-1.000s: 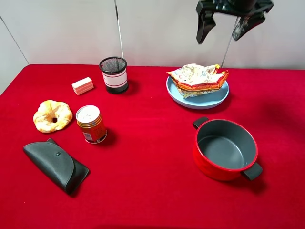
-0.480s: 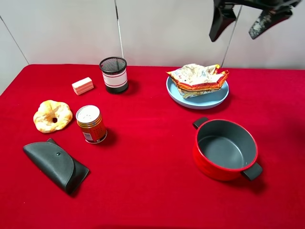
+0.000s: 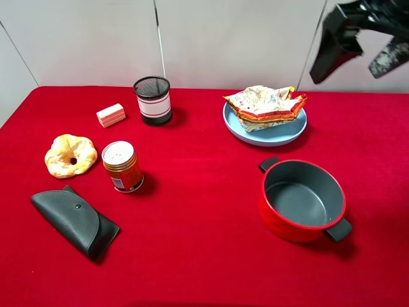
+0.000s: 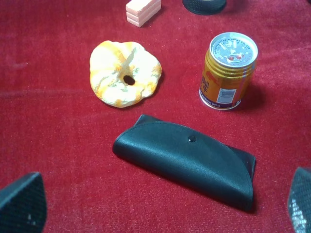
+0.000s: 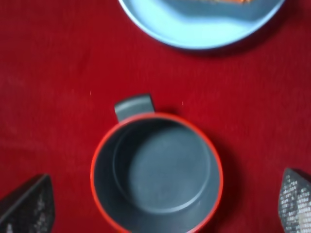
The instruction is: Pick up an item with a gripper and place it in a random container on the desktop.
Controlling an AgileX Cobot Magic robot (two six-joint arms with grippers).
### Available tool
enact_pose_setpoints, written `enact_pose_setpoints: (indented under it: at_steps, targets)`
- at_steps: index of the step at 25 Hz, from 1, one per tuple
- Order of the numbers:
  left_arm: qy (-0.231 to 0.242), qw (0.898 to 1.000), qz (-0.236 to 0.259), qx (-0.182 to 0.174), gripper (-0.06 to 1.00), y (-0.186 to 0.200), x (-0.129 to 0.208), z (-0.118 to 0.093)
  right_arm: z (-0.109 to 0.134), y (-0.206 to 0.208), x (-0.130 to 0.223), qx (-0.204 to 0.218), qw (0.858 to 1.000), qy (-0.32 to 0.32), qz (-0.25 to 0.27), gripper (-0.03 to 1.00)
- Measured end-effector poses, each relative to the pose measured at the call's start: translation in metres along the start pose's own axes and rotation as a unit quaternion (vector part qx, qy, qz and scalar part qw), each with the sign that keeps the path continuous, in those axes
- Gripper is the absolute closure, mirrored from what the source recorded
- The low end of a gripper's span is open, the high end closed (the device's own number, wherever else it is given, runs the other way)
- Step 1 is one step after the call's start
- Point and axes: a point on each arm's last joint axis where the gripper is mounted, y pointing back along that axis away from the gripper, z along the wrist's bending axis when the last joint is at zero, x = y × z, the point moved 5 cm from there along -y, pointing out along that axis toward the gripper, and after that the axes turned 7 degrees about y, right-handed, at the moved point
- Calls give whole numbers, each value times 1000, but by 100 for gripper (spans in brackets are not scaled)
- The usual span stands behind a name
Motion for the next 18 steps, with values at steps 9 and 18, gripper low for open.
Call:
enact_pose_setpoints:
  at_steps: [9,18]
  targets:
    - [0,1000,0,0,-5,0,0,0,9,24,57,2,1000,2,-21,28]
    - [0,1000,0,0,-5,0,0,0,18,54,111,9,996,8,-85,28]
